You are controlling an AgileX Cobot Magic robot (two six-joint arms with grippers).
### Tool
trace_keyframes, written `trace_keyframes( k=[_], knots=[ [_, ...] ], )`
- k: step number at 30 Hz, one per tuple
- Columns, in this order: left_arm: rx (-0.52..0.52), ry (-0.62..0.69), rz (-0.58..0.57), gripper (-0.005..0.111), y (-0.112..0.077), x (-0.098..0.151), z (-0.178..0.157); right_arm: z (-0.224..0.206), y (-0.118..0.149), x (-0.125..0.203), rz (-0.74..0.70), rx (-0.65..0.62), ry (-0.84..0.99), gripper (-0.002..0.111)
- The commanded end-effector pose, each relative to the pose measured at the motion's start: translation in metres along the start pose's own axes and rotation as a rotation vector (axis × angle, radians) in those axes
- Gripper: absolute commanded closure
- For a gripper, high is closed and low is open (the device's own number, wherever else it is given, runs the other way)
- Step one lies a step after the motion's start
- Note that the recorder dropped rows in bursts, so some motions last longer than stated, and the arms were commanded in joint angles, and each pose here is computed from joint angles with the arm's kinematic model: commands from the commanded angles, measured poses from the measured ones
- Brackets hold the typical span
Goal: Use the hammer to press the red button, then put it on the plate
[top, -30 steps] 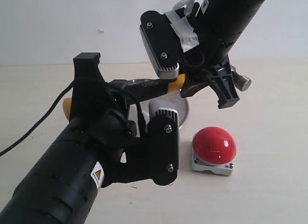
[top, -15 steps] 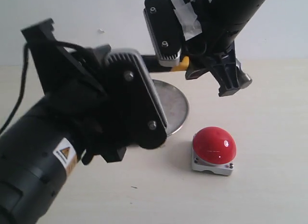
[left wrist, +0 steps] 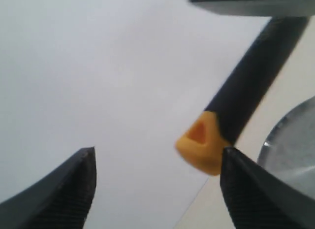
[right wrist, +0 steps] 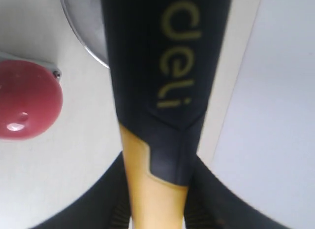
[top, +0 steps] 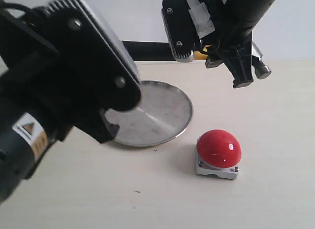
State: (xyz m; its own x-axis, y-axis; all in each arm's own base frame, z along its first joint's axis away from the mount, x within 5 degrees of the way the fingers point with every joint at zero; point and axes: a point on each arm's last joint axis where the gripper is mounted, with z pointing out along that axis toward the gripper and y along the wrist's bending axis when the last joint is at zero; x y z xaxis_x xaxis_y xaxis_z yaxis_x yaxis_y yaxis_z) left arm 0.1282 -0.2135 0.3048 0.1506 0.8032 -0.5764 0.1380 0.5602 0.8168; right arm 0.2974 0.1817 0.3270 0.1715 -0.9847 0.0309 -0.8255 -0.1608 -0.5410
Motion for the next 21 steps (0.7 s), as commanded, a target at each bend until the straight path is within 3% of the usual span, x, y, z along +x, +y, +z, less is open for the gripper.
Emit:
trace_keyframes(
  k=[1,3,9,16,21],
  knots=[
    [-0.086,0.027,-0.196,0.038,0.039,0.011,0.002,-0.007,-0.008,0.005,-0.024,0.083,0.032,0.108],
    [-0.086,0.022,-0.304,0.038,0.055,0.017,0.004,-0.007,-0.008,0.005,-0.032,0.086,0.042,0.108],
    [0.100,0.056,-0.523,0.038,0.074,0.040,0.020,-0.014,-0.003,-0.008,-0.166,0.138,0.129,0.108],
    [0.365,0.067,-0.790,0.038,0.080,0.054,0.044,-0.008,0.024,-0.040,-0.455,0.271,0.270,0.108],
    [0.383,0.125,-0.868,0.039,0.079,0.068,0.057,-0.004,0.038,-0.052,-0.586,0.440,0.338,0.108]
  ],
)
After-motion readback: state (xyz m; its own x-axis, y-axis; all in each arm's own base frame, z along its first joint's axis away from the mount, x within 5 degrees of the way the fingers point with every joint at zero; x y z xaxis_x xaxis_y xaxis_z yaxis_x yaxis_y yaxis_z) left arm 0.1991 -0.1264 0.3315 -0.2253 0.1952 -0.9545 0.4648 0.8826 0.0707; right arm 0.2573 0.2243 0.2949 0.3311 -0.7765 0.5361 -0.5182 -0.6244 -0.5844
